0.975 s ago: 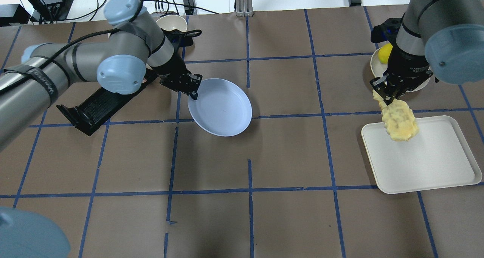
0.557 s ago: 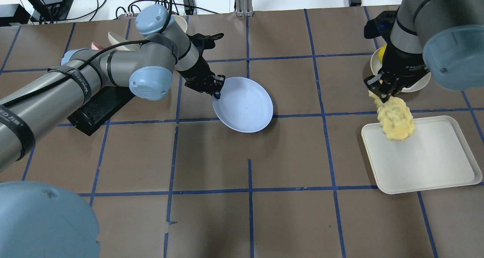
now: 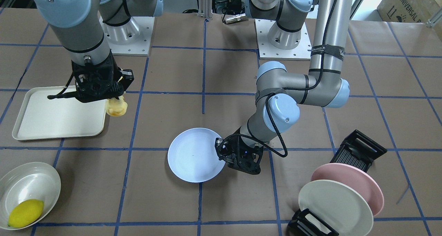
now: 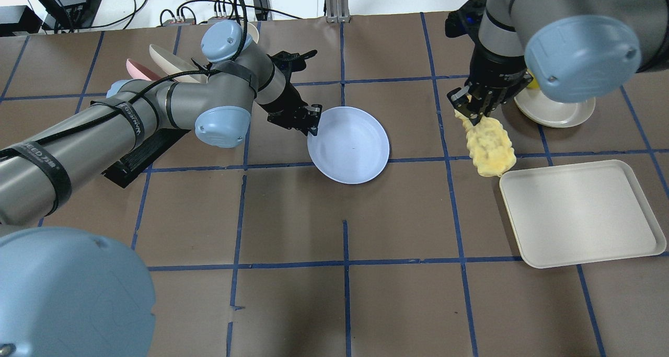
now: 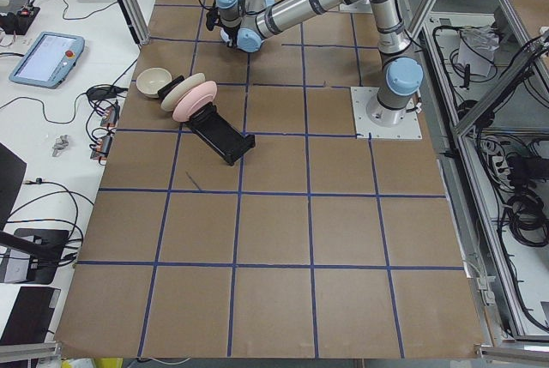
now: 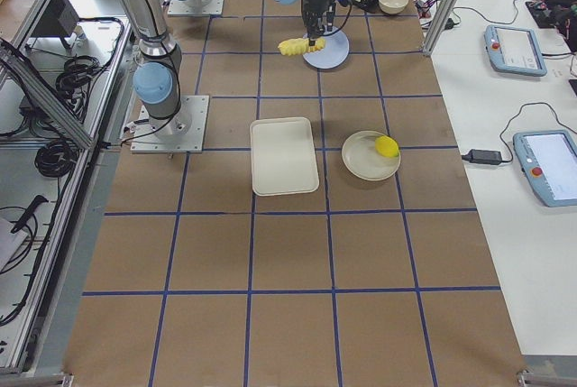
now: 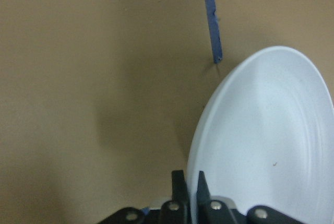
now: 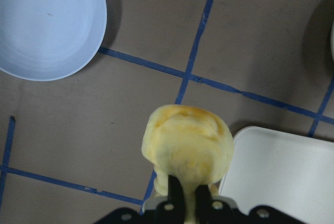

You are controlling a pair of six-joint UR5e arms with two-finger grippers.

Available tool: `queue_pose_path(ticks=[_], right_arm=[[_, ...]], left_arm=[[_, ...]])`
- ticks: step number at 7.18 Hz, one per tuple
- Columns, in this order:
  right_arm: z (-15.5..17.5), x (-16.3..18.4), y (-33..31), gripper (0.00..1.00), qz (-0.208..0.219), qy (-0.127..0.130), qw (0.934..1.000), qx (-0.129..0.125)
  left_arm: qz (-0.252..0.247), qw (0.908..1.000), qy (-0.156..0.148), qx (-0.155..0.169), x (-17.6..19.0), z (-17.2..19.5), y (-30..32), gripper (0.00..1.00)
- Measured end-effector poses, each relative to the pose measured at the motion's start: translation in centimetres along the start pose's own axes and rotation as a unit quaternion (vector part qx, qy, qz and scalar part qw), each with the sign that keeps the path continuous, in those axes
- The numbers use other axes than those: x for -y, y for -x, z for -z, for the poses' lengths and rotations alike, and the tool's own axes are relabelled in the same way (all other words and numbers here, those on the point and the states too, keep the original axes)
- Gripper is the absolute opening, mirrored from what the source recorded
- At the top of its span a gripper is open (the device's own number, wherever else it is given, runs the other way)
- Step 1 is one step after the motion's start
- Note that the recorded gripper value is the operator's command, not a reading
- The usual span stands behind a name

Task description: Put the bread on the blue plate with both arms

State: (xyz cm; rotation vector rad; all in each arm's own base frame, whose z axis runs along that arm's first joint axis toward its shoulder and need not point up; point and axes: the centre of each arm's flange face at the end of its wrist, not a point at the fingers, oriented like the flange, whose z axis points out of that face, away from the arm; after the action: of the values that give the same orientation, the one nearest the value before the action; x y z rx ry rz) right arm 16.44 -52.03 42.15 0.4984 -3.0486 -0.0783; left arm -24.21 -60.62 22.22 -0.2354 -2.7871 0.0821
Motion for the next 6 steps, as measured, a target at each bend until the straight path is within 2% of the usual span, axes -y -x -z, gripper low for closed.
queue_pose_path(ticks=[2, 3, 4, 6], right_arm=[[-0.6, 2.3, 2.1, 0.23, 0.018, -0.009, 0.9996, 0.019], [-1.8, 3.8, 3.1, 0.23, 0.022, -0.018, 0.9993, 0.022], [-4.3, 6.1, 4.3, 0.23, 0.022, -0.029, 0.9991, 0.024], [-9.9, 10.2, 9.0, 0.24, 0.022, -0.057, 0.9975, 0.035]], left_arm=[[0.015, 0.9995, 0.006, 0.027, -0.1, 3.6, 0.8, 1.00], [0.033, 0.9985, 0.016, 0.041, -0.4, 6.9, 1.8, 1.00], [0.051, 0.9967, 0.027, 0.058, -1.2, 10.5, 2.8, 1.00], [0.068, 0.9893, 0.054, 0.117, -3.1, 17.2, 3.3, 1.00]])
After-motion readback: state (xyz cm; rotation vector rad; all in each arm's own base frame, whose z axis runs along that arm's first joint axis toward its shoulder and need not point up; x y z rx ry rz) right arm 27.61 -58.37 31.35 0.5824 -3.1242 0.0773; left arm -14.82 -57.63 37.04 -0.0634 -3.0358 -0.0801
